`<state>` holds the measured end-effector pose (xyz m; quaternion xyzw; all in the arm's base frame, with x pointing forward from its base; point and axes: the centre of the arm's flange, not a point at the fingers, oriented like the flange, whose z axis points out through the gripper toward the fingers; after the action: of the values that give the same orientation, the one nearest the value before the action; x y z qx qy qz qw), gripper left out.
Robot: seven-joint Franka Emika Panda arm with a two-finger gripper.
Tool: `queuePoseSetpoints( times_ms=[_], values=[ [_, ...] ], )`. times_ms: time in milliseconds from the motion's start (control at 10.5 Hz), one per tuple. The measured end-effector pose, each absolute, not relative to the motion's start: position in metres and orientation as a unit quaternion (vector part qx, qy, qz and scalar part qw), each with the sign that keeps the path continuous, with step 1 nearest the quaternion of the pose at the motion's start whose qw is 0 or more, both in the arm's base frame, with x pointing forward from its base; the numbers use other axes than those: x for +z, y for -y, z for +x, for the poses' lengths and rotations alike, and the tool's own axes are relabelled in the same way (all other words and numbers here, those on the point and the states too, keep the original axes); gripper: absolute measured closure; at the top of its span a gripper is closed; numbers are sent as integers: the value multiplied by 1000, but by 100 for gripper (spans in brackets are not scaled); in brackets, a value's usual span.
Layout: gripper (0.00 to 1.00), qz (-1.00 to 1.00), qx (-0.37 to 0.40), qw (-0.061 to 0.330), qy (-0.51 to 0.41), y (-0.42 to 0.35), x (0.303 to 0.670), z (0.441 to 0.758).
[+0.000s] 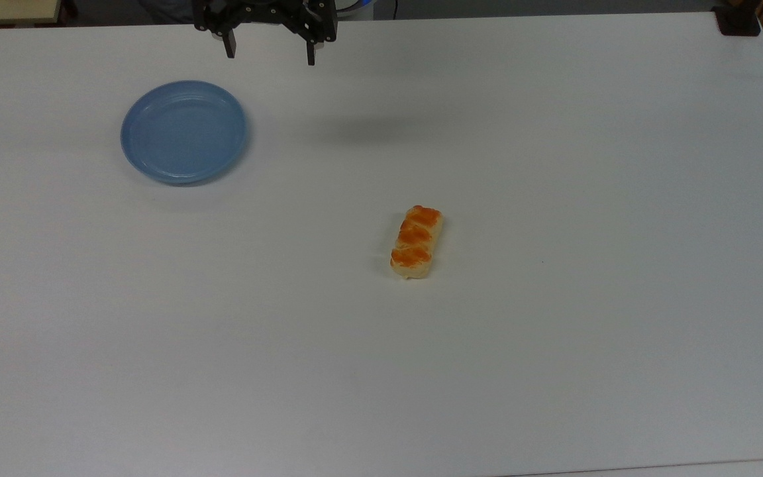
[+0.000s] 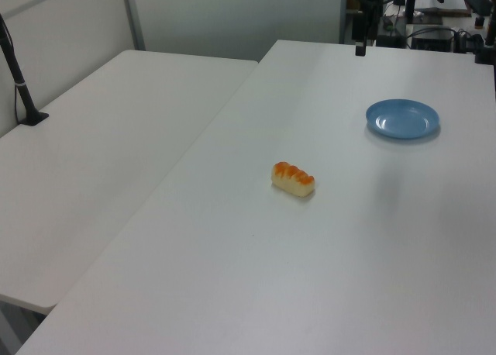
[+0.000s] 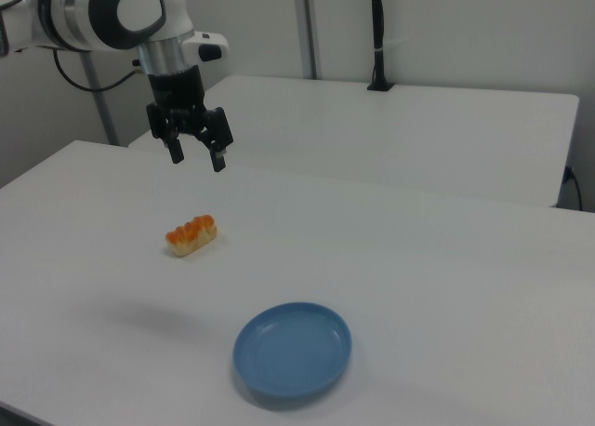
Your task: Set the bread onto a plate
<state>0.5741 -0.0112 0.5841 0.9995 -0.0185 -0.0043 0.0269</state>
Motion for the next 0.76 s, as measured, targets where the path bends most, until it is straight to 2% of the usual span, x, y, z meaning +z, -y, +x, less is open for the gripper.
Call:
queuePoseSetpoints(
  times_ms=[380, 760],
  values=[
    [0, 999, 15, 12, 51, 57, 607, 564],
    [0, 999, 16, 10, 51, 58, 609, 561]
  ],
)
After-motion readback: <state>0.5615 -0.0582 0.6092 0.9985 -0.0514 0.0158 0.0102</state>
